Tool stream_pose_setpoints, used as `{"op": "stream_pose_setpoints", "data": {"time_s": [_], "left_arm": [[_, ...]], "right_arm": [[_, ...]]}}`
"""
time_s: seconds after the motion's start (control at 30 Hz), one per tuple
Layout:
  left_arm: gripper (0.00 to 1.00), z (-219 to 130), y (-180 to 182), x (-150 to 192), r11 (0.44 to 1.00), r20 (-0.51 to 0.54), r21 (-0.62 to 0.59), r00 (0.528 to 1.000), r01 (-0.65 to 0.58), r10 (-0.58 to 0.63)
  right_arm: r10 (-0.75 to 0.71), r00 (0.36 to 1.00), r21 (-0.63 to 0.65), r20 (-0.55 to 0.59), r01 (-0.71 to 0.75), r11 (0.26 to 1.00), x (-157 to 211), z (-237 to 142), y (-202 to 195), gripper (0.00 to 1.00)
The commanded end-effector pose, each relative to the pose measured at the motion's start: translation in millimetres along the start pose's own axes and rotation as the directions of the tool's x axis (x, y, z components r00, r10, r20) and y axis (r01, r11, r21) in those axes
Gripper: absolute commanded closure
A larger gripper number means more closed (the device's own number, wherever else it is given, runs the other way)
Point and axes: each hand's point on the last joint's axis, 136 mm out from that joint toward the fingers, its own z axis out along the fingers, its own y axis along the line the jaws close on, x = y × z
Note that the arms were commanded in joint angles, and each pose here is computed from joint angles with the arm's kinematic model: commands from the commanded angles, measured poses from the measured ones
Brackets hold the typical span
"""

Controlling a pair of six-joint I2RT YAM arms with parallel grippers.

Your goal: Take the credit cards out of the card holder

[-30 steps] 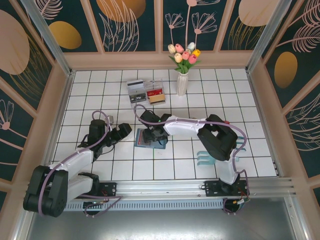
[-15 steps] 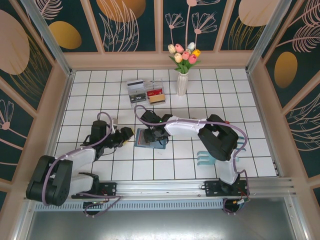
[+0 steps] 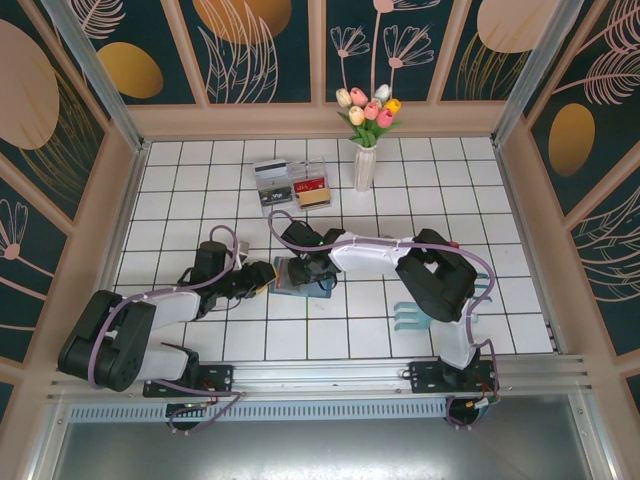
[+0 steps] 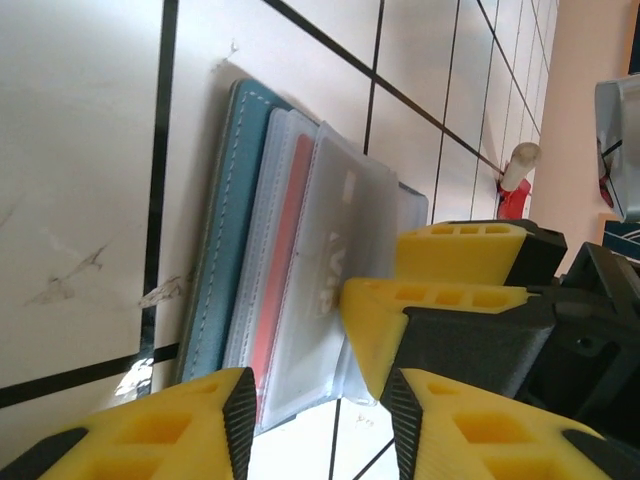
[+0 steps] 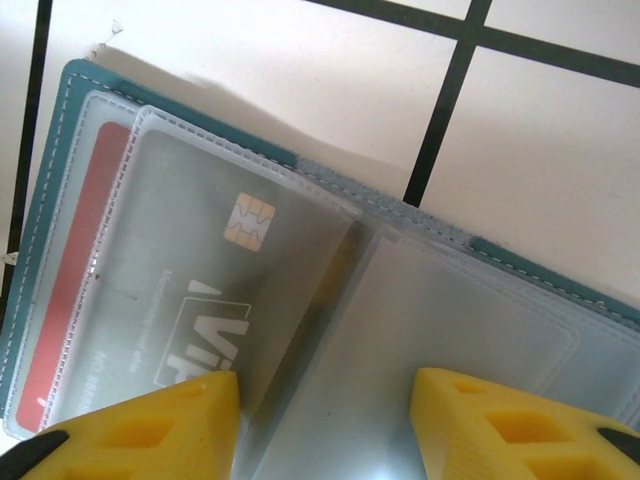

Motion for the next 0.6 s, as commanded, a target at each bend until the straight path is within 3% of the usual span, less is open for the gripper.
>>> {"op": "stream_pose_setpoints", "data": {"time_s": [0.0,0.27,0.57], "left_arm": [[0.60,5.6,-6.2,-4.4,0.999,-0.001,-0.004,0.999,-0.036,0.036],[0.63,12.5,-1.7,-1.9,0.999,-0.022,-0.039,0.999,-0.037,0.036],[0.77,18.7,14.4,5.1,0.996,-0.055,-0.089,0.998,-0.020,0.015]], "right_arm": [[-0.006,0.991,0.086,-0.131,0.017,0.996,40.4,23.9,-26.3,0.50],[-0.004,0.991,0.083,-0.130,0.015,0.996,40.1,24.5,-25.7,0.50],[0.000,0.992,0.079,-0.130,0.010,0.997,39.5,23.4,-25.1,0.56]]}}
